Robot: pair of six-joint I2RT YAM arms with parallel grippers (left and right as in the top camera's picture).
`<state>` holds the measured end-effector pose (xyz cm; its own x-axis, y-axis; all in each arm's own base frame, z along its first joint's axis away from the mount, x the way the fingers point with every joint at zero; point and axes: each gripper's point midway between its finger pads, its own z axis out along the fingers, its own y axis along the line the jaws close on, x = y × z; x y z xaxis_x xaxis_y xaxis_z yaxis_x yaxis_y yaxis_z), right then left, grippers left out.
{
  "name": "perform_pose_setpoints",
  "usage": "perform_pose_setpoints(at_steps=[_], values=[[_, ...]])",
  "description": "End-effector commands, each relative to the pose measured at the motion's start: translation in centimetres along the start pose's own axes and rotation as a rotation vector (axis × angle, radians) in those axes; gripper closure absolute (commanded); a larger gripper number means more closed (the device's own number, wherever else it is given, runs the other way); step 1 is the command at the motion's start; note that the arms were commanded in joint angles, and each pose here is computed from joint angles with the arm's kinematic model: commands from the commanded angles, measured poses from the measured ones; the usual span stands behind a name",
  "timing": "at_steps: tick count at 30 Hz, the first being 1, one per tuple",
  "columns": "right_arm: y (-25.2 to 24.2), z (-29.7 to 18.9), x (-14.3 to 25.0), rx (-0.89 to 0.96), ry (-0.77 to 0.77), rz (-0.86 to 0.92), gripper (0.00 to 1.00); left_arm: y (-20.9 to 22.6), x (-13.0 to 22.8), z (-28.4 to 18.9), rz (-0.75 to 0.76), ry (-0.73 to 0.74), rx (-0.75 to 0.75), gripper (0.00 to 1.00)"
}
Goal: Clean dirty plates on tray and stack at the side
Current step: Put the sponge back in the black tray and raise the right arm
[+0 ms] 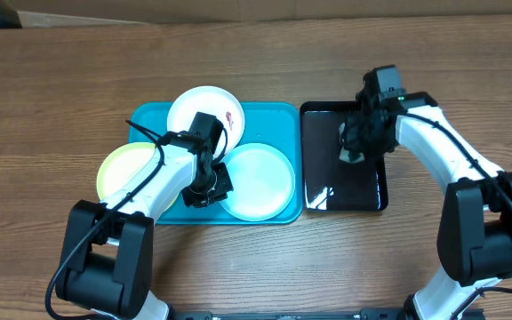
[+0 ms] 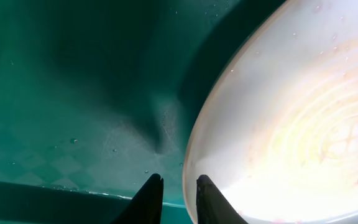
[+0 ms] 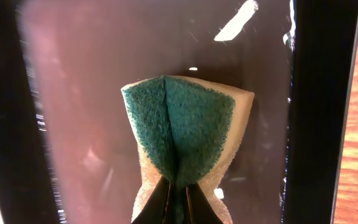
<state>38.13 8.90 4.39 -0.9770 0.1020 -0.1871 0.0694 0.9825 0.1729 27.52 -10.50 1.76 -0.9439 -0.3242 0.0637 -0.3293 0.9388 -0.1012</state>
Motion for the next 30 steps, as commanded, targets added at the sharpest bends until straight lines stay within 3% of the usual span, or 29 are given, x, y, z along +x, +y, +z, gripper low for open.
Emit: perform_pose_setpoints(at_steps=[1,3,6,14,18,26,29,30], values=[[-0.5,0.4,0.4,0.026,-0.004,-0.008,0.96,-0.2,0.5,0.3,0.020,0.008,-0.004,0.78],[-0.5,0.4,0.4,0.025,-0.004,-0.007,0.87,-0.4,0.5,0.3,0.026,0.004,-0.002,0.77],[-0.5,0.4,0.5,0.026,-0.001,-0.007,0.59,-0.8,0.5,0.3,0.039,-0.001,0.002,0.74],[0.9,-3.7,-2.9,0.011,-0.058,-0.012,0.54,-1.1,0.7,0.4,0.053,-0.003,-0.001,0.66],[1.1,-7.1,-5.2,0.004,-0.103,0.004,0.41,-0.6,0.5,0.4,0.053,-0.019,-0.029,0.65],[-3.1,-8.6,-6.7,0.027,-0.129,0.104,0.34,-0.1,0.8,1.2,0.051,-0.021,-0.036,0.65],[-5.0,-8.9,-6.9,0.039,-0.133,0.149,0.33,0.0,0.9,1.4,0.052,-0.019,-0.037,0.78],[-5.7,-9.0,-7.0,0.043,-0.134,0.163,0.27,0.0,0.9,1.4,0.052,-0.020,-0.037,0.87]])
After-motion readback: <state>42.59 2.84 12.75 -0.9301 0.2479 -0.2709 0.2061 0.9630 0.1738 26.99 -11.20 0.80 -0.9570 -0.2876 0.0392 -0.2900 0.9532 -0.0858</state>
